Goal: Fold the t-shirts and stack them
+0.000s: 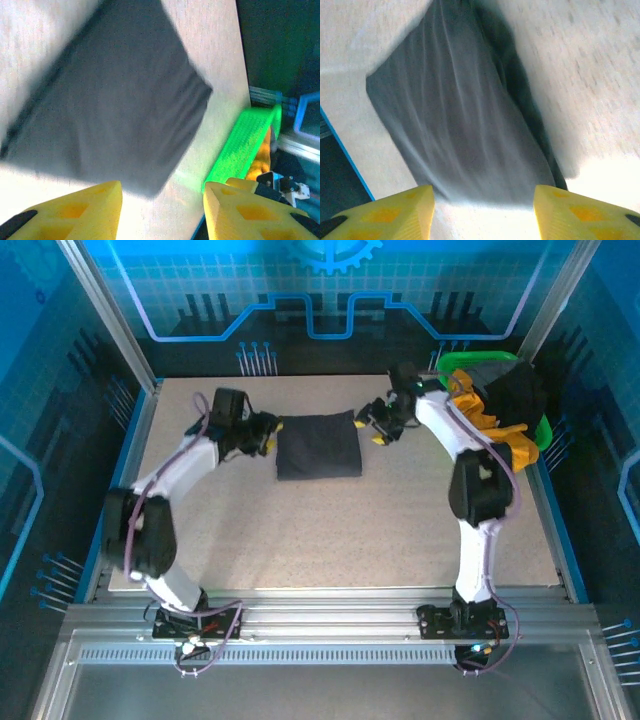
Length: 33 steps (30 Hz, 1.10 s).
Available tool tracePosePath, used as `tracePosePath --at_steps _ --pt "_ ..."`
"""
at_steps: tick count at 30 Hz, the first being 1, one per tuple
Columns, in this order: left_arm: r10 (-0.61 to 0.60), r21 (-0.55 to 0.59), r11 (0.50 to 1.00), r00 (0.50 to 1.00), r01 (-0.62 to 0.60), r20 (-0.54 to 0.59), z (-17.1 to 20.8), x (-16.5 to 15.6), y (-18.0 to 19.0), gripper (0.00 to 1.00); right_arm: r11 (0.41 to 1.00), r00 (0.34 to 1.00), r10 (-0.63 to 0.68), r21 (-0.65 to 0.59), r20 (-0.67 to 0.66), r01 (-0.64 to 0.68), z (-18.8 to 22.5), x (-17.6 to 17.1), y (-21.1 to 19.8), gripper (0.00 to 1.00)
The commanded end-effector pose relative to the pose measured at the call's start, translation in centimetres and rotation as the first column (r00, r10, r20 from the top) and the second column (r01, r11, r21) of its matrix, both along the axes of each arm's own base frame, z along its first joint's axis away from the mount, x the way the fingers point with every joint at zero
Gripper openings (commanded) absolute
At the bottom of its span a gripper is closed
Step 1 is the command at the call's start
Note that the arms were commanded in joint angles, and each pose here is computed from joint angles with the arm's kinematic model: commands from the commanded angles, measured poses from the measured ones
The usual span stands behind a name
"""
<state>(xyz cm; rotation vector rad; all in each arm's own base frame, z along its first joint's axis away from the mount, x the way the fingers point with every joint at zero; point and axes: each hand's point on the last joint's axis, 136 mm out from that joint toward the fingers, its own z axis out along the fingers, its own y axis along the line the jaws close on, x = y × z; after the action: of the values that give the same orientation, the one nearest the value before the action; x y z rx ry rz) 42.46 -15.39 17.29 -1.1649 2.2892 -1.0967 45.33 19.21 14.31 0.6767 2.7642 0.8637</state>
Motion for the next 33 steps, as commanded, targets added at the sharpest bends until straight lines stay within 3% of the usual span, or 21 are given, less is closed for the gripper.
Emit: tracePosePath --at_steps 1,4,7,11,18,21,23,26,33 --pt "0.018 -0.097 0.995 0.999 -0.021 -0.039 -1.5 -3.6 -5.5 0.53 0.998 0.975 0.031 0.049 0.222 -0.043 4.2 -2.8 0.4 0.59" --pt "0.089 -0.164 0.982 0.996 -0.091 -0.022 -3.6 -4.5 -8.8 0.57 0.99 0.952 0.015 0.132 0.304 -0.058 5.0 -6.5 0.1 0.63" --pt "0.103 -0.205 0.973 0.995 -0.105 -0.017 -5.3 -3.0 -11.6 0.6 0.98 0.948 -0.026 0.195 0.318 -0.039 5.3 -9.2 -0.9 0.65" --pt "0.111 -0.208 0.971 0.993 -0.117 -0.041 -7.5 -0.6 -14.5 0.64 0.981 0.951 -0.025 0.193 0.309 -0.036 5.6 -11.7 -2.0 0.65" --pt "0.207 -0.173 0.958 0.97 -0.227 -0.127 -12.7 1.4 -15.2 0.61 0.98 0.953 -0.051 0.201 0.3 -0.011 6.0 -13.6 -3.7 0.65" --pt "0.234 -0.163 0.953 0.961 -0.256 -0.145 -14.5 2.1 -14.9 0.47 0.98 0.954 -0.05 0.198 0.296 -0.01 6.1 -14.1 -4.0 0.64" --pt "0.254 -0.157 0.948 0.955 -0.278 -0.154 -15.5 2.5 -14.3 0.25 0.98 0.955 -0.055 0.199 0.291 -0.004 6.0 -14.4 -4.2 0.64" --pt "0.299 -0.15 0.936 0.943 -0.32 -0.143 -15.5 3.3 -11.8 0.02 0.979 0.956 -0.064 0.203 0.286 0.005 6.0 -14.5 -4.4 0.64" --pt "0.259 -0.117 0.958 0.965 -0.262 -0.044 -12.4 7.2 -2.2 0.0 0.979 0.959 -0.063 0.204 0.275 0.006 5.9 -14.0 -4.4 0.63"
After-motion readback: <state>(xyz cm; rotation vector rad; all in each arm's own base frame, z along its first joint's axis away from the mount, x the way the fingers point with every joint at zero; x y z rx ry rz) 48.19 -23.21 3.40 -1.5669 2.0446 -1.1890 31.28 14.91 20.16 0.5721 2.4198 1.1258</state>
